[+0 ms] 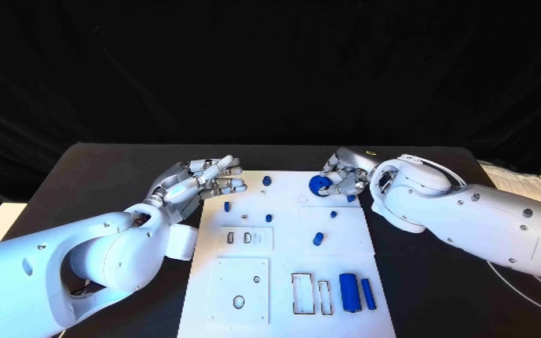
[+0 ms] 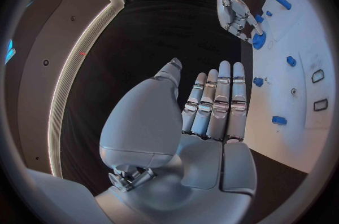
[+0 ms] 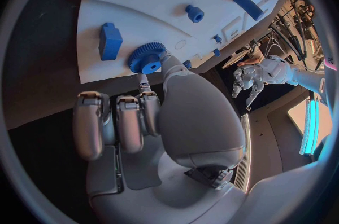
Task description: Assemble the parts on the task board
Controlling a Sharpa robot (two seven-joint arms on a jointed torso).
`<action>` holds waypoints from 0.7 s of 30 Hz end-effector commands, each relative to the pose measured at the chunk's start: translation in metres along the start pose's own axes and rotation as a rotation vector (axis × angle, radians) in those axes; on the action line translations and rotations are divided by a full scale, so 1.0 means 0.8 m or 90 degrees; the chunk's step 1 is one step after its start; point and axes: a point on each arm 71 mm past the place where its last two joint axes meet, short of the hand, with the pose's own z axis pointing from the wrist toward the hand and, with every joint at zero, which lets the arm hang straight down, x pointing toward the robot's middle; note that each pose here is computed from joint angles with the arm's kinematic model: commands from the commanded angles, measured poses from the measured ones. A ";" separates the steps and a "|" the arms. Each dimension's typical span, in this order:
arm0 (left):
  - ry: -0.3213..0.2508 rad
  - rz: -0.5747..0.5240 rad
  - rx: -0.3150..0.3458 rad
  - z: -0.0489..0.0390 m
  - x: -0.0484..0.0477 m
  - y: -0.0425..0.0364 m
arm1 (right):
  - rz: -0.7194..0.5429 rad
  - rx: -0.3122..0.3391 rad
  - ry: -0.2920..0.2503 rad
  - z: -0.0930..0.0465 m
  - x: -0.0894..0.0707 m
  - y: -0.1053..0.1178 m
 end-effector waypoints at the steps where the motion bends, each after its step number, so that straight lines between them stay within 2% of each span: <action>1: 0.015 -0.008 0.003 0.001 0.004 -0.0009 | -0.001 0.002 0.010 0.001 0.003 0.001; 11: 0.016 -0.008 0.001 0.001 0.003 -0.0007 | -0.016 -0.005 0.003 0.002 0.004 0.003; 21: 0.016 -0.008 0.000 0.001 0.002 -0.0006 | -0.094 -0.023 -0.008 0.000 0.009 0.007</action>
